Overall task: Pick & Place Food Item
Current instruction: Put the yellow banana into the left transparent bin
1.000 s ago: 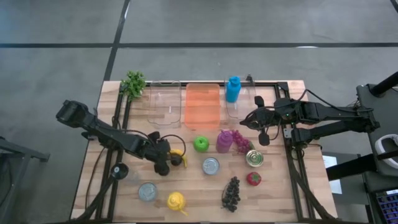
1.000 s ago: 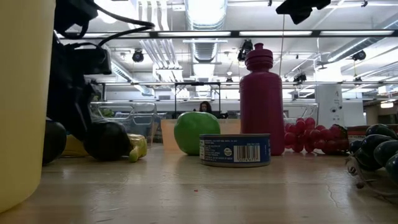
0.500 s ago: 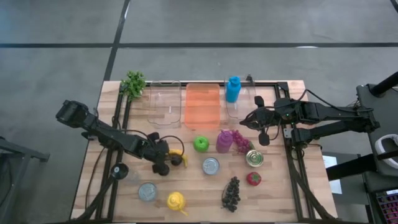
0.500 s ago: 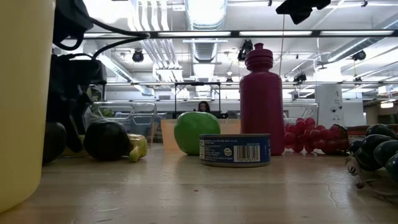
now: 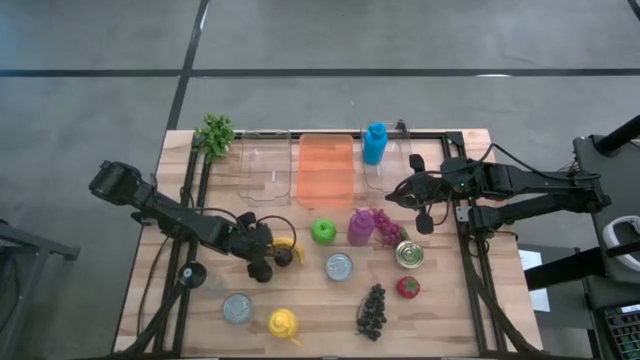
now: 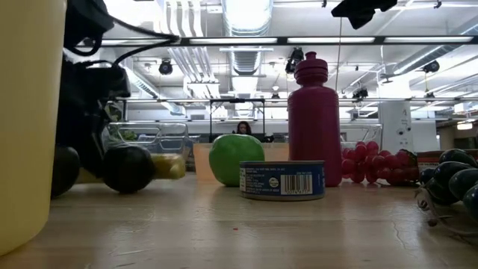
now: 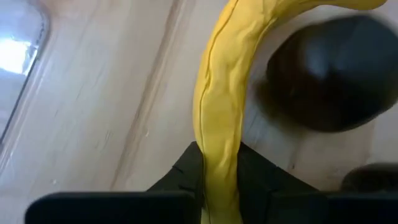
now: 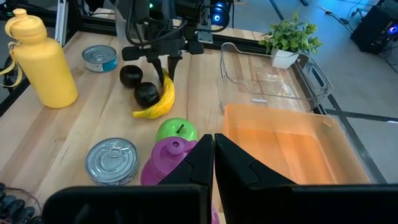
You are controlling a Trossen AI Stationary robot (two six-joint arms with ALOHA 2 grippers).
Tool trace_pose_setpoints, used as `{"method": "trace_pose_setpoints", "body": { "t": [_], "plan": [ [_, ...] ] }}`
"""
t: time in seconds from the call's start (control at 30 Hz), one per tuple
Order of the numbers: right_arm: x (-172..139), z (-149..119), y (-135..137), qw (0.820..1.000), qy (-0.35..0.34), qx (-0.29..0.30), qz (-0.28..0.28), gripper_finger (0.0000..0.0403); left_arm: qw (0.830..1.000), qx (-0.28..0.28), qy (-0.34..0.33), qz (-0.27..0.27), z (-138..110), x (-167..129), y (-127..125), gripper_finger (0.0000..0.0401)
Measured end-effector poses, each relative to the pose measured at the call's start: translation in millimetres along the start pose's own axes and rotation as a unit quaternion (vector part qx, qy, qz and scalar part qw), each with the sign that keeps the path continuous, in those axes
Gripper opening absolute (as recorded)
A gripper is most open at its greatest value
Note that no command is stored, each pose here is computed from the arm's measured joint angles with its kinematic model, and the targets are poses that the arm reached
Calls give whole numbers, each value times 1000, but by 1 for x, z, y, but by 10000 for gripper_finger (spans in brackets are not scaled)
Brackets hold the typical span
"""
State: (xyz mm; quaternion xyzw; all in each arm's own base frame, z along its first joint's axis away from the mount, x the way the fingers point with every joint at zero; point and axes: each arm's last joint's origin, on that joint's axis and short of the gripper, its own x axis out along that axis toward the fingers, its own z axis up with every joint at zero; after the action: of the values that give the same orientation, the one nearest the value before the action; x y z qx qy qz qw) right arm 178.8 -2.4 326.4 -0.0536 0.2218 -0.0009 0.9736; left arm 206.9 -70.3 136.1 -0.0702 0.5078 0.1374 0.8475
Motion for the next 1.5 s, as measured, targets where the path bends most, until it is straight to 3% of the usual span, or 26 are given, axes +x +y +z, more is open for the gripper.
{"method": "trace_pose_setpoints", "body": {
  "t": [0.23,0.47,0.67,0.93,1.23,1.5],
  "plan": [
    [0,0,0,1000,0,0,0,8,999,-22,-41,2,23,-21,-4,63],
    [0,0,0,1000,-3,2,0,8,996,-23,-61,56,48,-58,0,64],
    [0,2,0,1000,-10,0,-2,8,988,-62,-99,103,78,-82,11,66],
    [0,3,0,1000,-18,1,-3,8,960,-186,-113,178,114,-92,65,66],
    [-1,3,0,1000,-19,2,-3,8,908,-327,-85,247,116,-79,137,67],
    [-1,4,0,1000,-19,-2,-4,8,898,-339,-48,278,107,-60,154,67]
  ]
}}
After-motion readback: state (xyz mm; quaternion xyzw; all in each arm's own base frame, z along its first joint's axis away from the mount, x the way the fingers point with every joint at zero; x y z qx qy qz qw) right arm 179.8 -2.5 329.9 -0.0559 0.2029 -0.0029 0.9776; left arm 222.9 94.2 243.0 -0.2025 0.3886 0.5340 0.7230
